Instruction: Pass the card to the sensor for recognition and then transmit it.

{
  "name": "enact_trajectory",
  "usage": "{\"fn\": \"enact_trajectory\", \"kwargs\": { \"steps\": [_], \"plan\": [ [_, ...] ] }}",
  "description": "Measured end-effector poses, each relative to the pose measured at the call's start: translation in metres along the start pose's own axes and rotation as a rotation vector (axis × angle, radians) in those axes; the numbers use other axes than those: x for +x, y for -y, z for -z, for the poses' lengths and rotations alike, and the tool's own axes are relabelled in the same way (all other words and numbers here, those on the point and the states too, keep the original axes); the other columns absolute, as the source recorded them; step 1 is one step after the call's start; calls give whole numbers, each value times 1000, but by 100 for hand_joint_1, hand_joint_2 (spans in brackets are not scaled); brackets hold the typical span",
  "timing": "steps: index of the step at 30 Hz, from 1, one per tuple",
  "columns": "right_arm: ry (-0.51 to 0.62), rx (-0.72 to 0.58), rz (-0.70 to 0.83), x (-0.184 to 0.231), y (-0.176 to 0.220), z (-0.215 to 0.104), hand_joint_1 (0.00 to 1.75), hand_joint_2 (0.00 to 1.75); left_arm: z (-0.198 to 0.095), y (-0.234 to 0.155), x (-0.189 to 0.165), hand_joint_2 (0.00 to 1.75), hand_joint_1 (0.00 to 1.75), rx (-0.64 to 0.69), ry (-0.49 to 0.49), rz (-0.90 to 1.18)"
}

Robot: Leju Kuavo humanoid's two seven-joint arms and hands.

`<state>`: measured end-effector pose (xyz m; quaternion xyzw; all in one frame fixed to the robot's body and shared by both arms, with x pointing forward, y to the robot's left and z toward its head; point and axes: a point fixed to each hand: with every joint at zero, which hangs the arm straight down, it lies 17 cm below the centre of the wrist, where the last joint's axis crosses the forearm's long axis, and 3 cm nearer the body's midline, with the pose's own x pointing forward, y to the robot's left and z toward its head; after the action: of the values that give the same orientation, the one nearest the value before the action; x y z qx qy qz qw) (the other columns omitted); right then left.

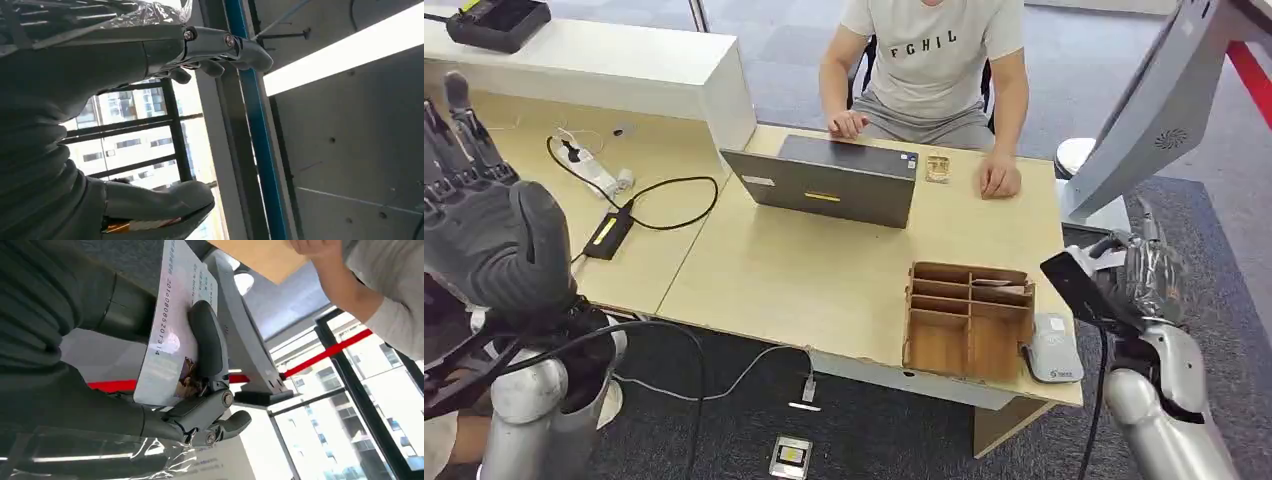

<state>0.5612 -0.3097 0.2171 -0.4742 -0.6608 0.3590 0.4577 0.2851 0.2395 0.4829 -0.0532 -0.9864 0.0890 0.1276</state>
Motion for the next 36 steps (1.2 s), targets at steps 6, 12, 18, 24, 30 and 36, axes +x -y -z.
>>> {"fn": "enact_trajectory", "kwargs": {
  "steps": [6,12,18,24,30,36],
  "plan": [
    [60,-47,-2,27,30,32,175,175,3,3,-2,175,0,0,11,-18],
    [120,-89,9,60,54,63,175,175,3,4,-3,175,0,10,19,-27],
    [159,-93,-1,90,61,85,175,175,2,4,-5,175,0,14,18,-44],
    [192,-70,-39,115,54,99,175,175,4,6,-7,175,0,10,24,-65],
    [198,-21,-79,130,38,104,175,175,7,6,-9,175,0,14,26,-70],
    [205,17,-95,138,22,103,175,175,7,5,-9,175,0,19,26,-66]
  ]
}}
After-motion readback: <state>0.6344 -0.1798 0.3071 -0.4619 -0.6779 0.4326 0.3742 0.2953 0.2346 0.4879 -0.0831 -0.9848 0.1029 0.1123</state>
